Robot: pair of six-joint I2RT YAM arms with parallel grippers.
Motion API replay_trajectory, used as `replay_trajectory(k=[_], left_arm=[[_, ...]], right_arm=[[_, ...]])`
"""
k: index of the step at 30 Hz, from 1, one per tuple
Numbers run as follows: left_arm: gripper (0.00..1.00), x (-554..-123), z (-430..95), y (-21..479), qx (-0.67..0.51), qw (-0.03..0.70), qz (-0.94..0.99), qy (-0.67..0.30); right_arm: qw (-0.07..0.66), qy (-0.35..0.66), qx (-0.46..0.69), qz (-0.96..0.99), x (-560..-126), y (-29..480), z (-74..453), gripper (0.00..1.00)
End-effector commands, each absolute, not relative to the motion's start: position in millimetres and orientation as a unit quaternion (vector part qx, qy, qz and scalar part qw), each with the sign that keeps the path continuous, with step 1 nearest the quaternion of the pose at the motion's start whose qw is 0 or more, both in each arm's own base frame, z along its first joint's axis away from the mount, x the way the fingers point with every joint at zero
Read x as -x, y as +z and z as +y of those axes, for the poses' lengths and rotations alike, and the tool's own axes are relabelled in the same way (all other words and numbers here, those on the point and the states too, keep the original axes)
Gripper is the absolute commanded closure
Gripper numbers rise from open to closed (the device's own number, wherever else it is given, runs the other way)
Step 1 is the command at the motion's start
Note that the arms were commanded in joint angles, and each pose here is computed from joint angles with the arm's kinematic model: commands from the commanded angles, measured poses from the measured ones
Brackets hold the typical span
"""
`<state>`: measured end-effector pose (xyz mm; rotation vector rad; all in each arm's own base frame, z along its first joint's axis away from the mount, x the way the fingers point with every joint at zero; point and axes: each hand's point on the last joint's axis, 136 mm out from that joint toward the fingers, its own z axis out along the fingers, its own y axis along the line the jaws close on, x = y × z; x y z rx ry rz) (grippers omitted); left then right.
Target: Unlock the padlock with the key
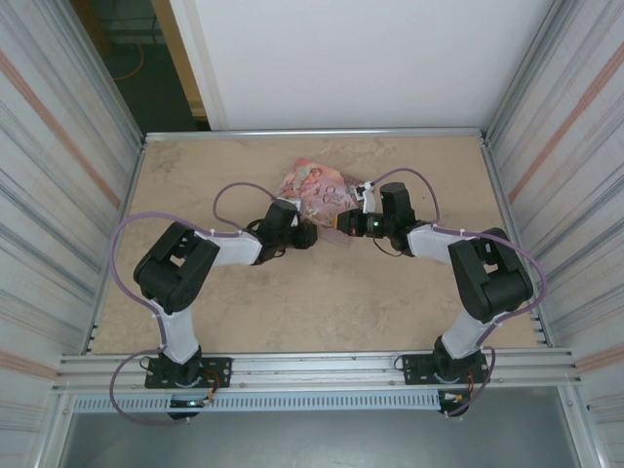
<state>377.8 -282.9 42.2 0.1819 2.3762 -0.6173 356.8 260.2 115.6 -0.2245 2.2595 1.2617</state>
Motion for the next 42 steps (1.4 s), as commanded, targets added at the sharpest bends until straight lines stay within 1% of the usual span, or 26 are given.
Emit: replay_trajectory(k=[1,10,13,17,23,30,35,42], left_arm=[[0.58,-392.4,-292.8,66.5,-0.076,0.365,0.894,-0.248],[0.64,-393.0,-305.3,69.7,-0.092,0.363,0.887,-0.271],[0.64,-392.1,-308.0,66.8,-0.094,0.359,0.887,-0.273],[0.6,-393.6,-307.6,62.9,-0.09,0.357,0.89,-0.269],[0.59,-397.0,-308.4,59.7,-0.084,0.358,0.89,-0.269],[0.67,-400.5,-312.7,56.3,-0.088,0.359,0.889,-0.272],[0.74,-401.3,-312.9,60.5,-0.091,0.367,0.885,-0.272],[0.75,-393.2,-313.6,71.7,-0.098,0.367,0.881,-0.281]], right_arm=[[0.252,0.467,0.09,0.843,-353.2,110.8,265.6,1.0],[0.255,0.473,0.095,0.838,-352.8,115.8,267.5,1.0],[0.257,0.474,0.096,0.837,-352.6,117.4,267.6,1.0],[0.259,0.475,0.096,0.835,-352.6,119.8,267.4,1.0],[0.26,0.475,0.098,0.835,-352.5,120.1,267.4,1.0],[0.264,0.481,0.096,0.83,-353.1,124.6,267.1,1.0],[0.28,0.484,0.097,0.823,-352.3,138.9,262.5,1.0],[0.285,0.48,0.093,0.825,-340.6,140.6,245.6,1.0]])
